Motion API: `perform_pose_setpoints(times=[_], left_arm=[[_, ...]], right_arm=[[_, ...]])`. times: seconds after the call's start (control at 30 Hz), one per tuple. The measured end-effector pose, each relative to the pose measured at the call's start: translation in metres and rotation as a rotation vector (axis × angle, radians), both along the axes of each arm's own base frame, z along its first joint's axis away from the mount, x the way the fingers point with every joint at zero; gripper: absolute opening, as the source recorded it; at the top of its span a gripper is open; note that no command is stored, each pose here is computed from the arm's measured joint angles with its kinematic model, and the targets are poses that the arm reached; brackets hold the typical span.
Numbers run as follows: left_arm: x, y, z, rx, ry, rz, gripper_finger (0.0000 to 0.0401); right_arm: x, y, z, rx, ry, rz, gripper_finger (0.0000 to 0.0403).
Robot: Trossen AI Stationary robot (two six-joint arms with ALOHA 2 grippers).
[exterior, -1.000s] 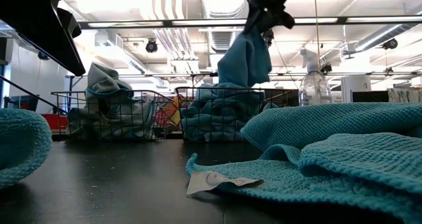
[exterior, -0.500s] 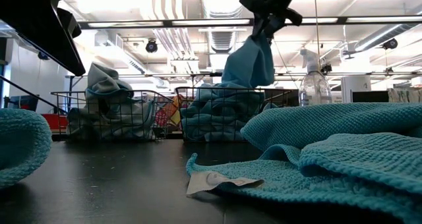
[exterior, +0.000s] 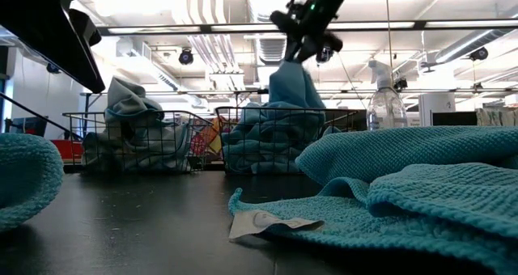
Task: Sort microfiber towel by color & place in baskets
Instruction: Put the blue microfiber towel into the right wire basket
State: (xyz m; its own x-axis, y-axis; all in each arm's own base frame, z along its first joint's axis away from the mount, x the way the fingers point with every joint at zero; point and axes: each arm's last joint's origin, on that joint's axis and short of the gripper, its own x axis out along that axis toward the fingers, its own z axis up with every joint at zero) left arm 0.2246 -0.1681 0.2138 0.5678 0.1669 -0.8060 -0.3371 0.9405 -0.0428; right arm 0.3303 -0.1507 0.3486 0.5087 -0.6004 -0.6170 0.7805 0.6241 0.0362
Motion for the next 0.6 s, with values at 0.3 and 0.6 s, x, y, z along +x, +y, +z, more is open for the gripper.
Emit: perform_pose_setpoints(times=[0.3,0.6], left_arm=[[0.0,0.0,0.0,-0.014,0.011,-0.005,0.013],[0.0,0.0,0.0,-0.015,0.01,-0.005,0.013]], right_arm=[[0.01,0.0,-0.024,0.319,0.353,0.094,0.0132],[0.007,0.031,0.018,0.276,0.401,0.148,0.0132]])
